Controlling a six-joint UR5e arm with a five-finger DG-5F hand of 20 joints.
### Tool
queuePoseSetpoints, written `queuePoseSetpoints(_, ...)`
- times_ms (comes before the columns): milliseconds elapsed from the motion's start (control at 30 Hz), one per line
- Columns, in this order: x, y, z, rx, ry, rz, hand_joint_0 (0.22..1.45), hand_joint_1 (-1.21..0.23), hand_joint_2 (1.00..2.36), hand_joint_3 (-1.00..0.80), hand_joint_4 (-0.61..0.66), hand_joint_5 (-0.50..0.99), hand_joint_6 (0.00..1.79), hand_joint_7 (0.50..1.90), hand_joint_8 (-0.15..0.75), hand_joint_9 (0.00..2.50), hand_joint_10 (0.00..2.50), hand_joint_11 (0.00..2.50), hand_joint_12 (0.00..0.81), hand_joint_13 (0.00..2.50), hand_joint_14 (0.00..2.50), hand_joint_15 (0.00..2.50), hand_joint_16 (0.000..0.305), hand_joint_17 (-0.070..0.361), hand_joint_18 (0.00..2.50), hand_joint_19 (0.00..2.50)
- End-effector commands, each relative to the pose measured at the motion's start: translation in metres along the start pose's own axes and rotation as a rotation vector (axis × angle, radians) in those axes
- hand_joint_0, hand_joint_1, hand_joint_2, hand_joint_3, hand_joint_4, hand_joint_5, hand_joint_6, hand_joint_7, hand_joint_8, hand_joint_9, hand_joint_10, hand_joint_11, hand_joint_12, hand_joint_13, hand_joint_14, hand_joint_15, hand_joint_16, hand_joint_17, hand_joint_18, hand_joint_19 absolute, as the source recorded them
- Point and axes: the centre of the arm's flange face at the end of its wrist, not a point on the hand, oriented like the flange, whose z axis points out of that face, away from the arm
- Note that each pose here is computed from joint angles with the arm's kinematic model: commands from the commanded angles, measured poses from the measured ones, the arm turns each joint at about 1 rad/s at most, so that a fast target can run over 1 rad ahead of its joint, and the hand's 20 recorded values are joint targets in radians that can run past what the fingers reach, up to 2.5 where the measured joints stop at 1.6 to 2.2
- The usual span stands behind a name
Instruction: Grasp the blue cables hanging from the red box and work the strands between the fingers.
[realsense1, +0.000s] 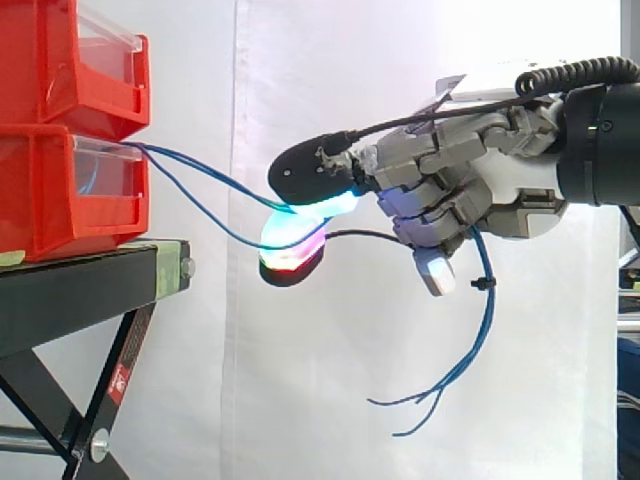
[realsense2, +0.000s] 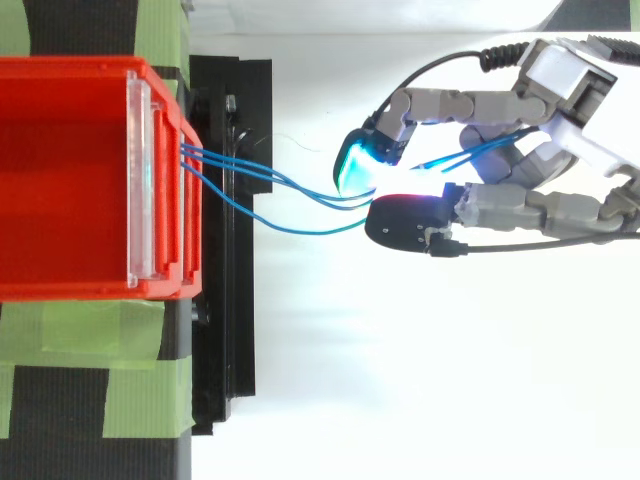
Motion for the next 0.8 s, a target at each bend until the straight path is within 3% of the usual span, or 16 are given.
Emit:
queuePoseSetpoints(0,0.000,0.000,0.001,-0.009,0.011,-0.041,0.88,-0.70,1.18,-0.02,0.39,0.59,0.02,1.11,0.532,1.78,2.50,2.50,0.684,1.96,2.50,1.71,0.243,0.182,2.50,0.60)
queuePoseSetpoints(33,0.000,0.000,0.001,-0.013,0.019,-0.070,0.98,-0.70,1.11,0.09,0.36,0.59,0.02,1.12,0.532,1.78,2.50,2.50,0.684,1.96,2.50,1.71,0.243,0.182,2.50,0.60)
queuePoseSetpoints(67,0.000,0.000,0.001,-0.013,0.019,-0.070,1.01,-0.69,1.11,0.11,0.35,0.59,0.02,1.13,0.532,1.78,2.50,2.50,0.684,1.96,2.50,1.71,0.243,0.182,2.50,0.60)
queuePoseSetpoints(133,0.002,0.001,0.000,-0.025,0.040,-0.129,1.09,-0.69,1.06,0.21,0.33,0.60,0.02,1.14,0.532,1.78,2.50,2.50,0.684,1.96,2.50,1.71,0.243,0.182,2.50,0.60)
queuePoseSetpoints(200,-0.002,0.006,0.000,-0.036,0.042,-0.144,1.10,-0.68,1.07,0.19,0.32,0.62,0.02,1.13,0.532,1.78,2.50,2.50,0.684,1.96,2.50,1.71,0.243,0.182,2.50,0.60)
queuePoseSetpoints(333,-0.008,0.011,-0.001,-0.045,0.035,-0.148,0.84,-0.69,1.23,-0.06,0.42,0.61,0.02,1.09,0.532,1.78,2.50,2.50,0.684,1.96,2.50,1.71,0.243,0.182,2.50,0.60)
queuePoseSetpoints(400,-0.011,0.015,-0.001,-0.050,0.032,-0.146,0.83,-0.68,1.10,-0.15,0.44,0.60,0.02,1.07,0.532,1.78,2.50,2.50,0.684,1.96,2.50,1.71,0.243,0.182,2.50,0.60)
queuePoseSetpoints(433,-0.011,0.015,-0.001,-0.050,0.032,-0.146,0.88,-0.69,1.05,-0.15,0.42,0.60,0.02,1.07,0.532,1.78,2.50,2.50,0.684,1.96,2.50,1.71,0.243,0.182,2.50,0.60)
queuePoseSetpoints(467,-0.016,0.018,-0.002,-0.054,0.027,-0.152,0.92,-0.72,1.15,-0.17,0.39,0.59,0.02,1.08,0.532,1.78,2.50,2.50,0.684,1.96,2.50,1.71,0.243,0.182,2.50,0.60)
queuePoseSetpoints(500,-0.016,0.018,-0.002,-0.053,0.027,-0.156,1.02,-0.70,1.13,0.07,0.37,0.59,0.02,1.09,0.532,1.78,2.50,2.50,0.684,1.96,2.50,1.71,0.243,0.182,2.50,0.60)
queuePoseSetpoints(533,-0.018,0.021,-0.002,-0.057,0.028,-0.159,1.19,-0.68,1.00,0.29,0.32,0.63,0.02,1.13,0.532,1.78,2.50,2.50,0.684,1.96,2.50,1.71,0.243,0.182,2.50,0.60)
queuePoseSetpoints(600,-0.018,0.020,-0.004,-0.055,0.042,-0.174,1.23,-0.68,1.01,0.27,0.28,0.68,0.02,1.16,0.532,1.78,2.50,2.50,0.684,1.96,2.50,1.71,0.243,0.182,2.50,0.60)
queuePoseSetpoints(667,-0.017,0.020,-0.004,-0.058,0.046,-0.176,1.06,-0.71,1.12,0.09,0.34,0.68,0.02,1.11,0.532,1.78,2.50,2.50,0.684,1.96,2.50,1.71,0.243,0.182,2.50,0.60)
queuePoseSetpoints(700,-0.017,0.020,-0.004,-0.058,0.046,-0.176,0.82,-0.69,1.43,-0.13,0.42,0.63,0.02,1.05,0.532,1.78,2.50,2.50,0.684,1.96,2.50,1.71,0.243,0.182,2.50,0.60)
queuePoseSetpoints(733,-0.017,0.020,-0.004,-0.057,0.046,-0.175,0.82,-0.65,1.00,-0.22,0.47,0.61,0.02,1.01,0.532,1.78,2.50,2.50,0.684,1.96,2.50,1.71,0.243,0.182,2.50,0.60)
queuePoseSetpoints(767,-0.017,0.020,-0.004,-0.058,0.046,-0.176,0.83,-0.65,1.00,-0.29,0.46,0.60,0.02,1.01,0.532,1.78,2.50,2.50,0.684,1.96,2.50,1.71,0.243,0.182,2.50,0.60)
